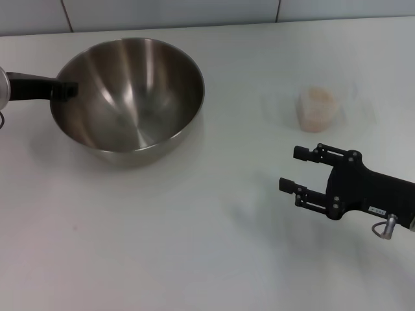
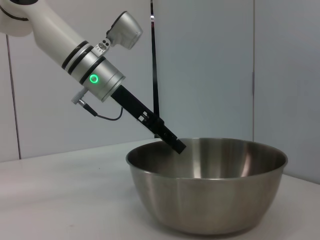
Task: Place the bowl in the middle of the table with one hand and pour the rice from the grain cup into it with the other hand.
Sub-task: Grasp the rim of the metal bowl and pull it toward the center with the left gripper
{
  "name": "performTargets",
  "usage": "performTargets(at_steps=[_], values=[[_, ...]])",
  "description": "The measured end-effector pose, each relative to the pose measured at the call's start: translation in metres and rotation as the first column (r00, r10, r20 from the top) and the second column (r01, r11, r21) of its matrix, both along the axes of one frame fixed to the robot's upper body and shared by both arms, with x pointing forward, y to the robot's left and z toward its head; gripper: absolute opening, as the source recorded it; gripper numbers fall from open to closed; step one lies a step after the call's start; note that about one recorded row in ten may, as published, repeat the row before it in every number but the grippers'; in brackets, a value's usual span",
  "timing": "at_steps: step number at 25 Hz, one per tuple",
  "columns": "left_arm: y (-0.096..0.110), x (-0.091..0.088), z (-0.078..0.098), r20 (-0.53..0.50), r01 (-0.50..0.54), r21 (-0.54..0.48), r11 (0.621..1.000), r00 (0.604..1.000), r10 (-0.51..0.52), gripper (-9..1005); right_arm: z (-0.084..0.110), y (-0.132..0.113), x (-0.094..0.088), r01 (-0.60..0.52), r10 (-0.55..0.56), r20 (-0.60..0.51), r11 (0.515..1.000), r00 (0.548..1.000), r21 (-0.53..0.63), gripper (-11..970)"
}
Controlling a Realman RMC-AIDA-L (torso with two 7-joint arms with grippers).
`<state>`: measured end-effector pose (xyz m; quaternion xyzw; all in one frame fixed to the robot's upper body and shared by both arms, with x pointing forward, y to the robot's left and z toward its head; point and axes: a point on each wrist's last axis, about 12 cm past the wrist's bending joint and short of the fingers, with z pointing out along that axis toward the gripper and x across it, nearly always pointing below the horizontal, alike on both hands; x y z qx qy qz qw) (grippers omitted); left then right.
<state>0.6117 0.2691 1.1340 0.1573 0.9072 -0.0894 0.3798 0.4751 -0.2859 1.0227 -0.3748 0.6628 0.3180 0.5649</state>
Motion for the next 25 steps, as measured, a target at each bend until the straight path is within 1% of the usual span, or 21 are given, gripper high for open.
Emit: performTargets(at_steps=[4, 9, 15, 23, 24, 25], values=[[0.0, 0.001, 0.0, -0.005, -0.006, -0.019, 1.0, 1.0, 0.006, 284, 0.0, 0.0, 0.0, 0.001, -0.001, 0.0, 1.0, 1.0, 0.0, 651], [-0.001, 0.002, -0.002, -0.019, -0.006, -0.028, 1.0, 1.0, 0.005, 180, 0.0, -0.001, 0.0, 0.001, -0.001, 0.001, 1.0, 1.0, -0.001, 651], [-0.001, 0.005, 0.001, -0.015, -0.008, -0.04, 0.999, 1.0, 0.008, 56, 0.0, -0.001, 0.0, 0.002, -0.002, 0.0, 1.0, 1.0, -0.002, 651], [-0.001, 0.005, 0.005, -0.004, 0.002, -0.079, 0.997, 1.0, -0.003, 50, 0.0, -0.002, 0.0, 0.003, -0.003, 0.0, 1.0, 1.0, -0.003, 652], [0.0, 0.005, 0.009, -0.003, 0.016, -0.111, 0.994, 1.0, -0.016, 48, 0.0, -0.002, 0.0, 0.003, -0.003, 0.0, 1.0, 1.0, -0.003, 652], [0.0, 0.005, 0.009, -0.003, 0.016, -0.111, 0.994, 1.0, -0.016, 47, 0.0, -0.002, 0.0, 0.003, -0.003, 0.0, 1.0, 1.0, -0.003, 652]])
